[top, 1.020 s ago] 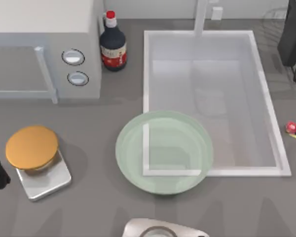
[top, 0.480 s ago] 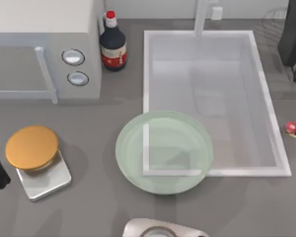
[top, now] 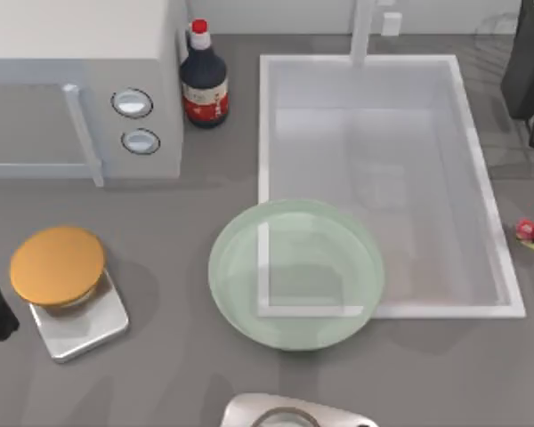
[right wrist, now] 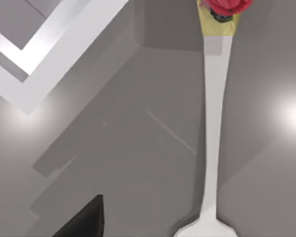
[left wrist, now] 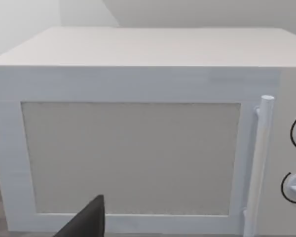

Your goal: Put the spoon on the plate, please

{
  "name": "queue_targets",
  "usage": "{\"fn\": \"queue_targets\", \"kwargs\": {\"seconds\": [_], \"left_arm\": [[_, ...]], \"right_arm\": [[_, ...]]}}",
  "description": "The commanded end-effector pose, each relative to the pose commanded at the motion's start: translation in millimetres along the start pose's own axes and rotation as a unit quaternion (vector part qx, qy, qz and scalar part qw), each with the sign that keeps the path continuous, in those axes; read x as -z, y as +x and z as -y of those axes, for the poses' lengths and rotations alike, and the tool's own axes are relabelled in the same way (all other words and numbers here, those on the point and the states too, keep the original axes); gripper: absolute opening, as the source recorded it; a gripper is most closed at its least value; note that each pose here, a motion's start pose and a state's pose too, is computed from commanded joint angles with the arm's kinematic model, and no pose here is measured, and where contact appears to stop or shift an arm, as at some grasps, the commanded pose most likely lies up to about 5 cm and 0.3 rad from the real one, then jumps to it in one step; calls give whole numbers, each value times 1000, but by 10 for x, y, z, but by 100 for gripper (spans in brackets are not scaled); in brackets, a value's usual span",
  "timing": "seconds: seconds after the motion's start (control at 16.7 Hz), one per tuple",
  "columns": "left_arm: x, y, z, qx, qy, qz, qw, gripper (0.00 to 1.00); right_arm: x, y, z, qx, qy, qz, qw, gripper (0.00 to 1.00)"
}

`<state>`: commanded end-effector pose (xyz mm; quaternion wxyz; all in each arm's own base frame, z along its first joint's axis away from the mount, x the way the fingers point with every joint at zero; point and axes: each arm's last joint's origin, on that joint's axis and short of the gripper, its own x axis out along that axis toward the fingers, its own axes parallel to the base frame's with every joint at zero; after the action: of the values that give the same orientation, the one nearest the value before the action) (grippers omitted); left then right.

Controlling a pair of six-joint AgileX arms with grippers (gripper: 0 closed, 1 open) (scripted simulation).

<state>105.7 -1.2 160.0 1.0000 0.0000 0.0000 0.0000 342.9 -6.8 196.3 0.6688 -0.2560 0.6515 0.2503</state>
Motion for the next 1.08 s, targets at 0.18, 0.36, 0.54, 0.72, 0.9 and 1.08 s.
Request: {"fn": "queue_targets", "kwargs": {"seconds": [0.18, 0.36, 0.54, 0.72, 0.9, 1.08], "left_arm": [[0, 0, 0, 0, 0, 0, 1000, 100], [0, 0, 0, 0, 0, 0, 1000, 100], [0, 0, 0, 0, 0, 0, 1000, 100], [0, 0, 0, 0, 0, 0, 1000, 100], [0, 0, 0, 0, 0, 0, 1000, 100], [0, 0, 0, 0, 0, 0, 1000, 100]], "right_arm": [[-25, 33, 27, -7, -5, -7, 1000, 100], [-34, 32, 10, -6, -7, -7, 1000, 100], [-35, 157, 21, -8, -5, -9, 1000, 100], [-51, 496, 43, -6, -4, -6, 1000, 100], [-36, 863, 35, -4, -4, -4, 1000, 100], [-10, 1033, 13, -7, -5, -7, 1000, 100]]}}
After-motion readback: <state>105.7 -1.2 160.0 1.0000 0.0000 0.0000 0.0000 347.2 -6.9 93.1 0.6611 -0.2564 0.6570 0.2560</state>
